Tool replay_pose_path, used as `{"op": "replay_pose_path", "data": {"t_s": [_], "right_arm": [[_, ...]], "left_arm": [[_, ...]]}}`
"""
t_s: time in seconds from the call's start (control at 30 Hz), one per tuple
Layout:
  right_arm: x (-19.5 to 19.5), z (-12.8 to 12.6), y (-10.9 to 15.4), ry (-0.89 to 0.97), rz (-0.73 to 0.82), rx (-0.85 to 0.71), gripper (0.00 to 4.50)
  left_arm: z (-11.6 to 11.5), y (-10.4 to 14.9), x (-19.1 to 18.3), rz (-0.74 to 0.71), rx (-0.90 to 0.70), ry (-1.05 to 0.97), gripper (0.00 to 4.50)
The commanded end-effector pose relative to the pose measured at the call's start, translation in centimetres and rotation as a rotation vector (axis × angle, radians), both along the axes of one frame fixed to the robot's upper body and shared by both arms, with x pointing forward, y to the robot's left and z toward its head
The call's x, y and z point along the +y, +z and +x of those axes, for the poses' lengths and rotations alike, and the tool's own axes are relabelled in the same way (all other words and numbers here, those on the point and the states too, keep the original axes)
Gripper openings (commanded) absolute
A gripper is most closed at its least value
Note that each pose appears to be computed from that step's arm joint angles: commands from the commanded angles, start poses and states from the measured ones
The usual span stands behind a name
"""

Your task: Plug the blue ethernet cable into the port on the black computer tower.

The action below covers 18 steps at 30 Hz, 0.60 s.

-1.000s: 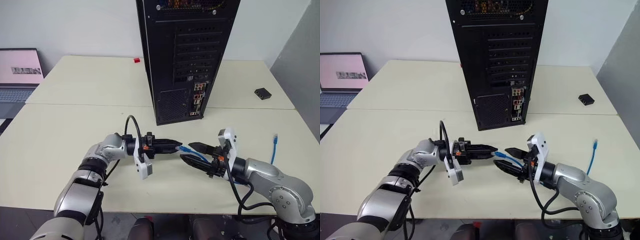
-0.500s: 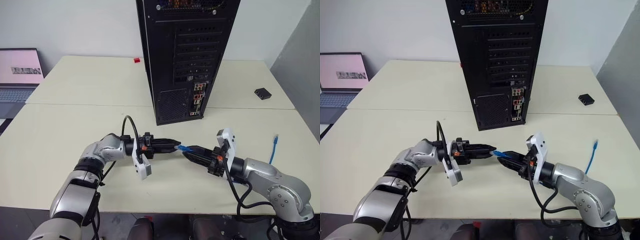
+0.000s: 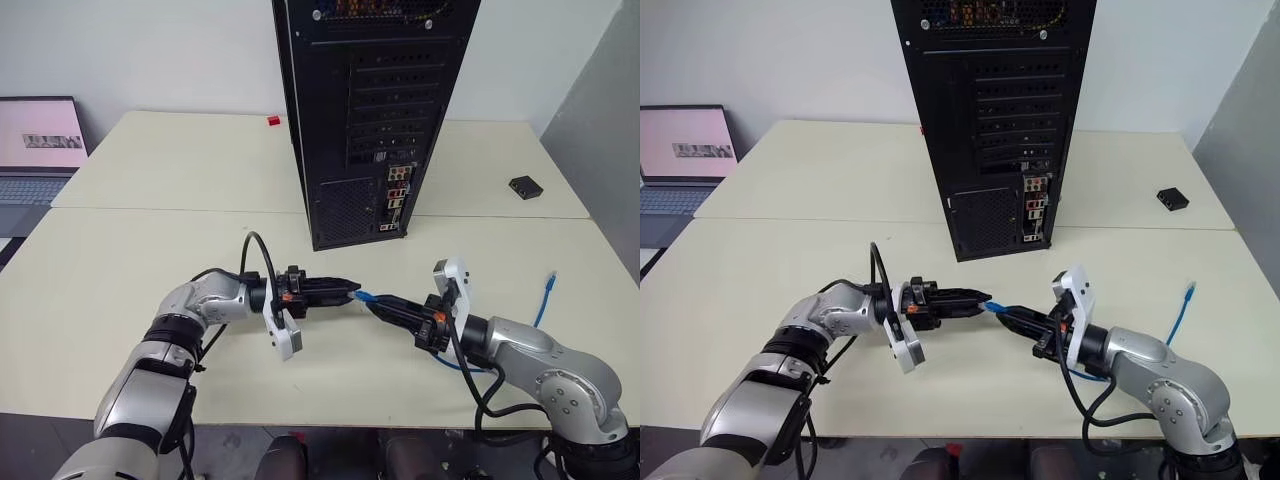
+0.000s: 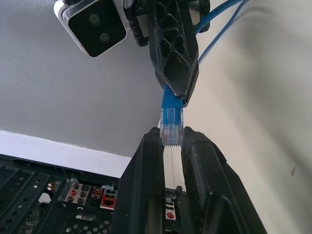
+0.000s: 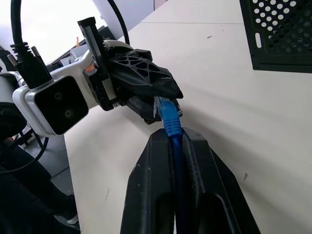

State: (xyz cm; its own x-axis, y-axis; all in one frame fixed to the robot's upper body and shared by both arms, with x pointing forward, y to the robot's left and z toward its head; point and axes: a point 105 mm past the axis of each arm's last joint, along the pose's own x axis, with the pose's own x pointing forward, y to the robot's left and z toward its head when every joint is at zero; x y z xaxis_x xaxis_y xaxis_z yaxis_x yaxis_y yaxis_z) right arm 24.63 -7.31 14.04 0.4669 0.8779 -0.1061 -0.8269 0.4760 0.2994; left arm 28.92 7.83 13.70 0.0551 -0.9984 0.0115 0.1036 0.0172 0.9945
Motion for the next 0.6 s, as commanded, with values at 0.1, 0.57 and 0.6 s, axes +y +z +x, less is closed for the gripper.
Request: {"op": "replay_pose_path", "data": {"t_s": [0.1, 0.57, 0.6], "right_arm": [[0.5, -0.7, 1.0, 0.038, 0.023, -0.034, 0.0], [-1.1, 0.0, 1.0, -0.033, -0.005, -0.056, 0.0], [-1.3, 0.2, 1.1, -0.042, -0.007, -0.06, 0.0]], "left_arm": [[-0.4, -0.4, -0.1, 0.012, 0.02, -0.027, 0.25], [1.3, -1.2, 1.1, -0.021, 0.216, 0.107, 2.69], [1.3, -1.3, 1.2, -0.02, 0.237, 0.116, 2.69]]}}
